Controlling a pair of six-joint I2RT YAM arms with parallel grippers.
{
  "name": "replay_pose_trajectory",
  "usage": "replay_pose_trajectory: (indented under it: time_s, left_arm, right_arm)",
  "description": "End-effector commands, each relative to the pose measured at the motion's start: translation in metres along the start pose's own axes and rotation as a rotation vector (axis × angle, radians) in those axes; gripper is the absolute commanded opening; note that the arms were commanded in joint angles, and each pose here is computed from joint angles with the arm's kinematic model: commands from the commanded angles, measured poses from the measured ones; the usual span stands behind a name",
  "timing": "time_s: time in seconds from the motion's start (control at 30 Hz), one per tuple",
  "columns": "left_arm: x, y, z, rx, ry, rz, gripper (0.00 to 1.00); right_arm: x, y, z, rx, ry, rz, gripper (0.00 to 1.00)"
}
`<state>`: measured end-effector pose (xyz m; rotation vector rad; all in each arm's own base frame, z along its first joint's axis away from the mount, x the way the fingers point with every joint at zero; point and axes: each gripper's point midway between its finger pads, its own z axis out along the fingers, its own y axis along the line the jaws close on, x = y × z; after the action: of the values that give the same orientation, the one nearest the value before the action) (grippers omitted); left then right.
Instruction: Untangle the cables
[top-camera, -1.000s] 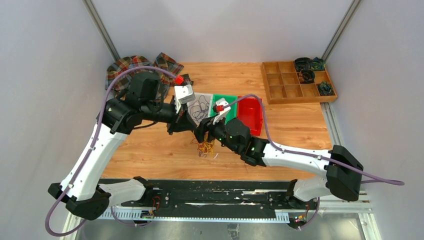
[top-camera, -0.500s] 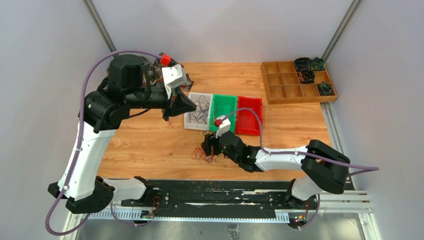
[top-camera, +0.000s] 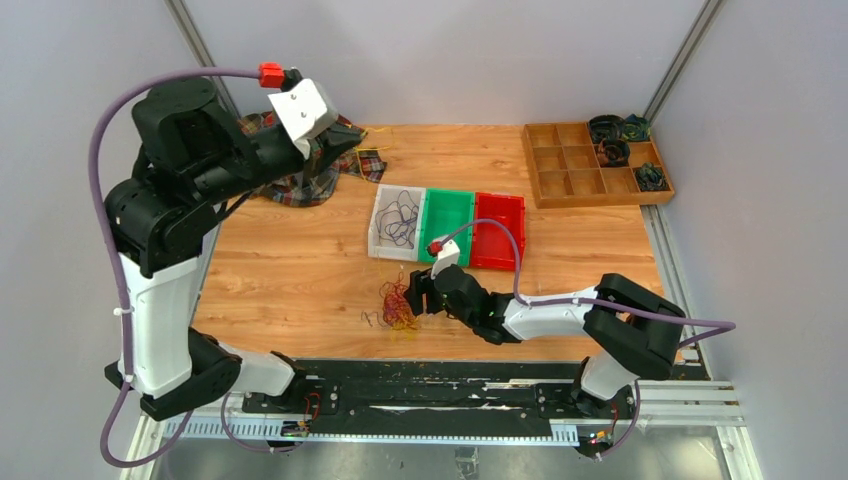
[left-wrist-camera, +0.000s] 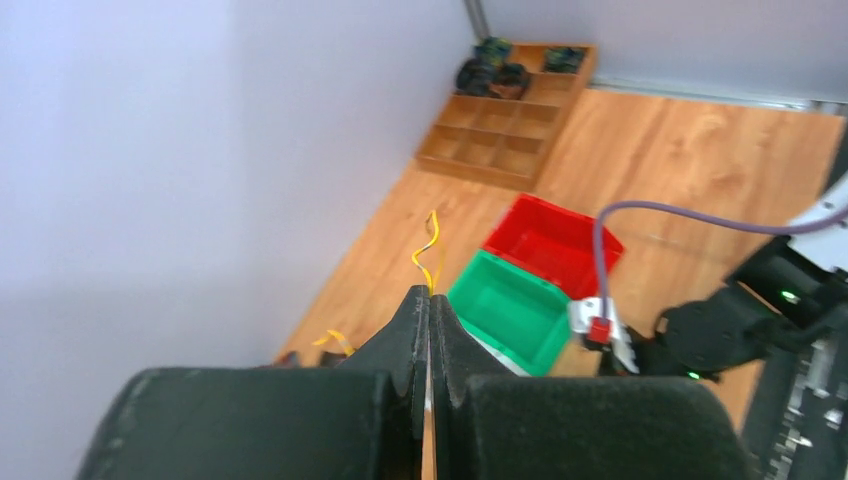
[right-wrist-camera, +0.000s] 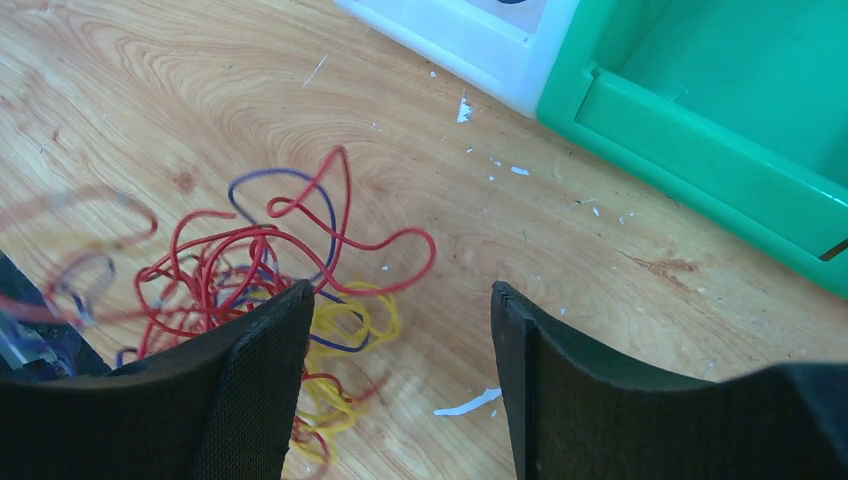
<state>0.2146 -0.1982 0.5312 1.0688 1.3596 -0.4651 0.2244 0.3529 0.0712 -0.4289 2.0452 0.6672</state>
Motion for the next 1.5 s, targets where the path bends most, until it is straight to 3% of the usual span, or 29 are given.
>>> replay_pose_trajectory:
  time_s: [0.0, 0.2, 0.6, 0.87, 1.0, 1.47]
  left_arm:
    - [-0.029, 0.032, -0.013, -0.153, -0.058, 0.12, 0.0]
    - [-0.054, 0.044, -0.022, -0.225, -0.146, 0.138, 0.0]
    - [-0.055, 0.024, -0.018, -0.128, -0.174, 0.109, 0.0]
    - [-0.063, 0.019, -0.023, -0.108, -0.204, 0.1, 0.0]
    - [-0.071, 0.018, -0.032, -0.116, -0.227, 0.112, 0.0]
    - [-0.122, 0.026, -0.081, -0.244, -0.394, 0.211, 0.0]
  right_arm:
    - [-0.005, -0.006, 0.003, 0.02, -0.019, 0.028, 0.65]
    - [-0.017, -0.006, -0.003, 0.022, -0.049, 0.014, 0.65]
    - [-0.13, 0.073, -0.054, -0.274, -0.254, -0.123, 0.69]
    - [-0.159, 0.093, -0.032, -0.277, -0.279, -0.201, 0.68]
    - [-0.148, 0.08, -0.013, -0.216, -0.254, -0.183, 0.67]
    - [-0.049, 0.036, 0.048, -0.083, -0.04, -0.121, 0.56]
